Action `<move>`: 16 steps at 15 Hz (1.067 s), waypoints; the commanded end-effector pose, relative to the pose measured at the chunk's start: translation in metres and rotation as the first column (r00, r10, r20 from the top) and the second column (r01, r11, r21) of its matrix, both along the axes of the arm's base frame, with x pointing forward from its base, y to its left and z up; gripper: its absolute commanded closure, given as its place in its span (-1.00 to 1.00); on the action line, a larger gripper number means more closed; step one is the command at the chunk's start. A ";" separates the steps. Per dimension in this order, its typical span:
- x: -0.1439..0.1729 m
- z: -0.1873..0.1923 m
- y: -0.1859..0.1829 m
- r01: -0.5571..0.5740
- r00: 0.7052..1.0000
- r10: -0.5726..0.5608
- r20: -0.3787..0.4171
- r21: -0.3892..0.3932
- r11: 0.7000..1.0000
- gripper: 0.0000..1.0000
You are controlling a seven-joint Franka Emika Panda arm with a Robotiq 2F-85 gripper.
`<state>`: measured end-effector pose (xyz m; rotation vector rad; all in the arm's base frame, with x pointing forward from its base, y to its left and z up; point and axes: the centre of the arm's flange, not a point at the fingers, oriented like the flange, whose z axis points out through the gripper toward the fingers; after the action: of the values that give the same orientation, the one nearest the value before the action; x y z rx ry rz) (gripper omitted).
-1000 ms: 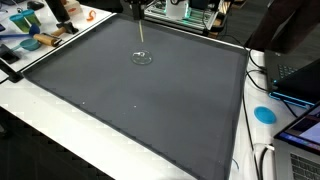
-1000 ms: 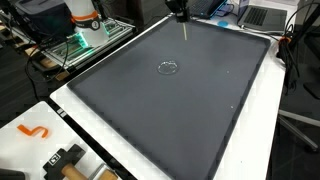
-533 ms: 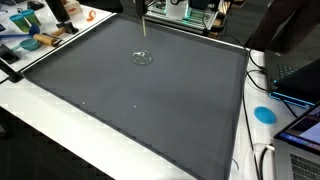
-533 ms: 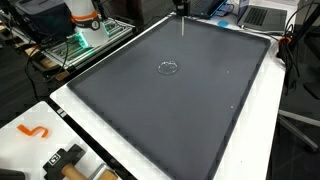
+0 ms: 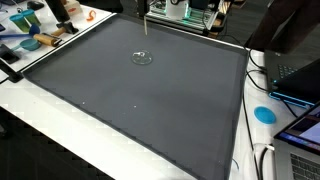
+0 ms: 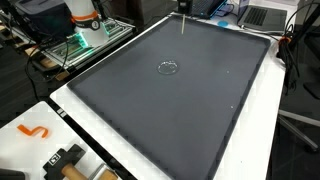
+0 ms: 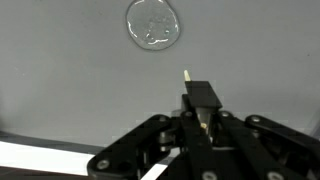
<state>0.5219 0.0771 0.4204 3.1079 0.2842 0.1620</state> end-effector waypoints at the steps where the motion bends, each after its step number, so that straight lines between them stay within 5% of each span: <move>1: 0.005 -0.012 0.003 0.000 1.000 0.000 -0.020 -0.038 0.999 0.94; 16: -0.023 -0.120 -0.012 -0.047 0.995 0.033 -0.099 -0.137 0.989 0.94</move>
<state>0.5077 0.0689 0.3171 3.0093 0.3551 -0.0310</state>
